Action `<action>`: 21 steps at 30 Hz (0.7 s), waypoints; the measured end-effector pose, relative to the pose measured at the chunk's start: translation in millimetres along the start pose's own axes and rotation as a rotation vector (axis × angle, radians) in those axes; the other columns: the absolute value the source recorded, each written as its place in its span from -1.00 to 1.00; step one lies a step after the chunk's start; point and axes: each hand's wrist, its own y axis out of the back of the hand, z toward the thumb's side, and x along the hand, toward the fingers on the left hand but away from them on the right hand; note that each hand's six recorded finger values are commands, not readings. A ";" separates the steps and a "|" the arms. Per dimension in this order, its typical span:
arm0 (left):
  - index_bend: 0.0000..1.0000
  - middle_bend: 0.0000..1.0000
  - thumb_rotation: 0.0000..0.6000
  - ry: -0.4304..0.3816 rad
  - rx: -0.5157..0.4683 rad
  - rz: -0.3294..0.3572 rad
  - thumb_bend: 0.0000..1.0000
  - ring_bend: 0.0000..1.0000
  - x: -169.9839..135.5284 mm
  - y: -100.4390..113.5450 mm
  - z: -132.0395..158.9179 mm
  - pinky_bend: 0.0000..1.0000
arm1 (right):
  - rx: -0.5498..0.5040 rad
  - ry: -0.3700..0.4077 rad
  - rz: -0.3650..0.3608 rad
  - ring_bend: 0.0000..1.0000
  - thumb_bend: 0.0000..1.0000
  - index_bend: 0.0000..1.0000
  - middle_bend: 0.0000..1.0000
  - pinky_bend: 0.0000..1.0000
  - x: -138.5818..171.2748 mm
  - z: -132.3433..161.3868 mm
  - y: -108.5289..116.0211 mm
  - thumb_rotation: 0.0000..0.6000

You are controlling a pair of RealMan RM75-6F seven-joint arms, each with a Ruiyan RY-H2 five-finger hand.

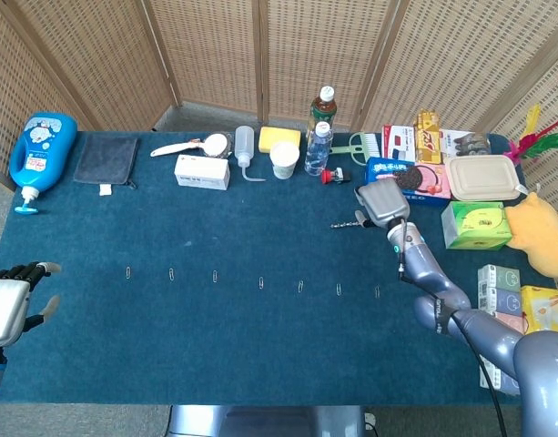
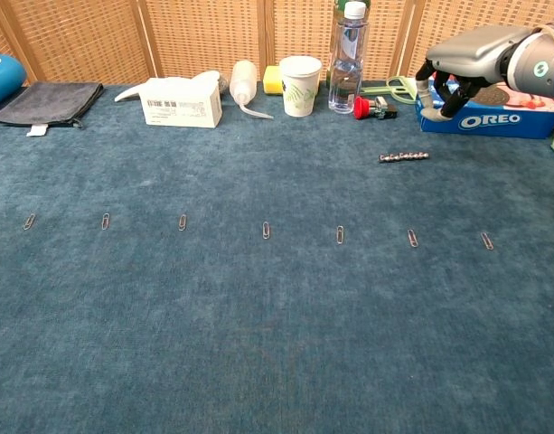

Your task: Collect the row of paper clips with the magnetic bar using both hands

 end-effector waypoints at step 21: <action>-0.33 -0.17 1.00 0.003 0.001 -0.005 0.01 -0.15 -1.0 -0.3 -1.4 -0.04 | 0.075 0.012 0.034 0.78 -0.08 -0.13 0.42 0.56 -4.5 13.2 -22.6 0.45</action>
